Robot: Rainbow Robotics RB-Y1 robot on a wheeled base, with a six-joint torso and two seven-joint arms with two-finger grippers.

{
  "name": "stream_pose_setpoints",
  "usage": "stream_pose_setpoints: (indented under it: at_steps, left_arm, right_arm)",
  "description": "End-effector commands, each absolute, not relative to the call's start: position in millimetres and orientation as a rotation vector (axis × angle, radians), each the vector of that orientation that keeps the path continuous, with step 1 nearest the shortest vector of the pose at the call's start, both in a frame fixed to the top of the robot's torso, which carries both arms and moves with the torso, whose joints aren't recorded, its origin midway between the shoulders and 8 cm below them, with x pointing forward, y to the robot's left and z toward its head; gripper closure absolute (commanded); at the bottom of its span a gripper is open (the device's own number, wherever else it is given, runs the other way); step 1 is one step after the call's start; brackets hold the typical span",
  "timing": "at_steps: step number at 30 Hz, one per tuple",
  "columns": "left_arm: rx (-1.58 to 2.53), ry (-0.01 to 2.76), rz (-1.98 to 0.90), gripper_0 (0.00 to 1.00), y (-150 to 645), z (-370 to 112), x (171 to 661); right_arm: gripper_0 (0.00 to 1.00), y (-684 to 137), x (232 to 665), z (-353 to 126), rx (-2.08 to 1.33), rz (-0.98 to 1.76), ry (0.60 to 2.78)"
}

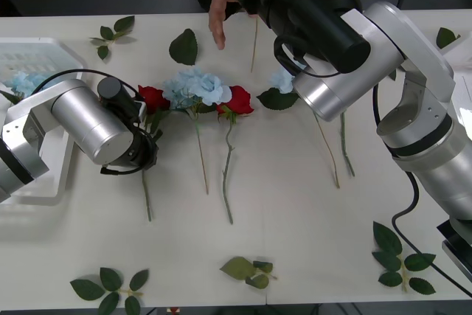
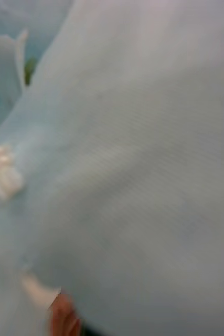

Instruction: Place the red flowers into the right box and the blue flowers into the left box. If a person shows an open palm, hand one flower to the person first, then continue sorting.

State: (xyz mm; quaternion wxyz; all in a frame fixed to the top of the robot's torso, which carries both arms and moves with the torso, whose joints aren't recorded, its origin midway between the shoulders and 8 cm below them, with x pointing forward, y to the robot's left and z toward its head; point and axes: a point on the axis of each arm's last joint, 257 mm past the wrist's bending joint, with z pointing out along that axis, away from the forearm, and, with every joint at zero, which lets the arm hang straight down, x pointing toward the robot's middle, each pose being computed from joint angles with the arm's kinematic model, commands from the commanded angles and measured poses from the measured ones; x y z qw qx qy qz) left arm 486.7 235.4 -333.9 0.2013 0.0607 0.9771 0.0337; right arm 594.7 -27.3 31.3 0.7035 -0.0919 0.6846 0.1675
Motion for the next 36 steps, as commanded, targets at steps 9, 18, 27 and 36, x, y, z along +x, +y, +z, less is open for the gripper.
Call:
stream_pose_setpoints:
  at_steps: [9,18,27,36]
  left_arm:
    - [0.154,2.702,0.063,0.25,228,-327,494]
    - [0.156,2.697,0.071,0.24,229,-326,495]
    - [0.156,2.694,0.076,0.25,230,-326,496]
    - [0.156,2.694,0.079,0.24,231,-326,496]
  right_arm:
    - [1.0,-11,587,75,-0.185,0.455,1.45]
    - [1.0,-14,588,78,-0.174,0.457,1.447]
    - [1.0,-23,589,108,-0.158,0.485,1.377]
    - [1.0,-29,589,121,-0.144,0.495,1.348]
